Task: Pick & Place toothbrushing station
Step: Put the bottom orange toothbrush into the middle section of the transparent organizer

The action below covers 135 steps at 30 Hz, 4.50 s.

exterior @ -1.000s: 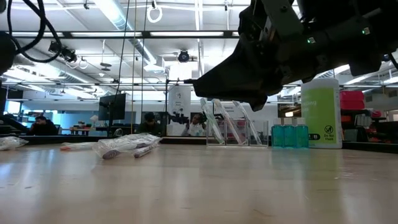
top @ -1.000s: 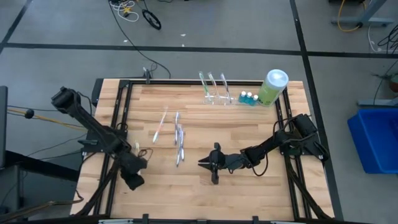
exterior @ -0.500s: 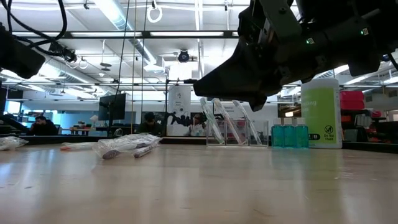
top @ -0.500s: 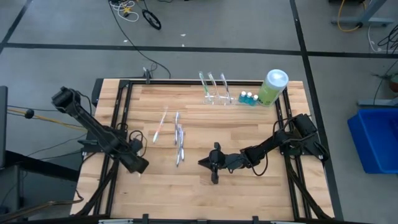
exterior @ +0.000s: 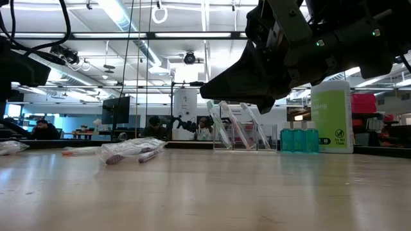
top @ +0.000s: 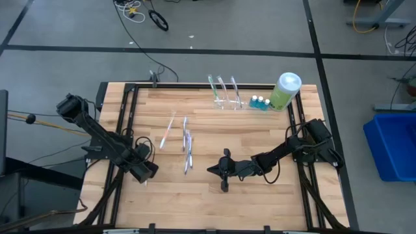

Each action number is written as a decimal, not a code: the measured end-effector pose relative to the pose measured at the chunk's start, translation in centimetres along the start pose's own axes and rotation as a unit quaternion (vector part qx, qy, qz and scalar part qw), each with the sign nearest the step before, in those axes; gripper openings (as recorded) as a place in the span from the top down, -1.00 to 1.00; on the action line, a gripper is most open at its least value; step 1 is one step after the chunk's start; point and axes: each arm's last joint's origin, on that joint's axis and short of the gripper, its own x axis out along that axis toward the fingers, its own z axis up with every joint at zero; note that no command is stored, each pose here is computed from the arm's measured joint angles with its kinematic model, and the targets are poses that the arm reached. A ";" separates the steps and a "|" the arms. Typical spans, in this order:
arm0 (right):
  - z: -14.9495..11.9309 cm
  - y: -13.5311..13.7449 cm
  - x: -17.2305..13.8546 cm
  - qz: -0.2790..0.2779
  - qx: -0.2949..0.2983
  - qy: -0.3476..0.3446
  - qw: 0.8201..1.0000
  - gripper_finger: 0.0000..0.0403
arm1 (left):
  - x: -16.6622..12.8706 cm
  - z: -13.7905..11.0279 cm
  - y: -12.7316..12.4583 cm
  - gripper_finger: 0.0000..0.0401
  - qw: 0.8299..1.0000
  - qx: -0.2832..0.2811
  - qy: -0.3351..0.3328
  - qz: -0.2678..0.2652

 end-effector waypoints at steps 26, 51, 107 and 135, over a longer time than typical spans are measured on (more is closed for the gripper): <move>0.0 0.0 0.0 0.000 0.000 0.000 1.000 0.68 | 0.0 0.2 0.1 0.16 0.999 -0.037 -0.035 -0.001; 0.0 0.0 0.0 0.000 0.000 -0.001 1.000 0.92 | 0.0 0.1 -0.1 0.29 0.993 -0.117 -0.019 -0.011; 2.3 -0.8 1.4 -0.001 -0.033 -0.029 0.999 0.26 | -4.4 2.6 -11.7 0.94 0.820 0.333 -0.388 -0.255; 10.1 2.8 0.0 0.183 -0.209 -0.230 0.933 -0.09 | -8.2 9.0 -13.6 0.91 0.573 0.456 -0.201 -0.651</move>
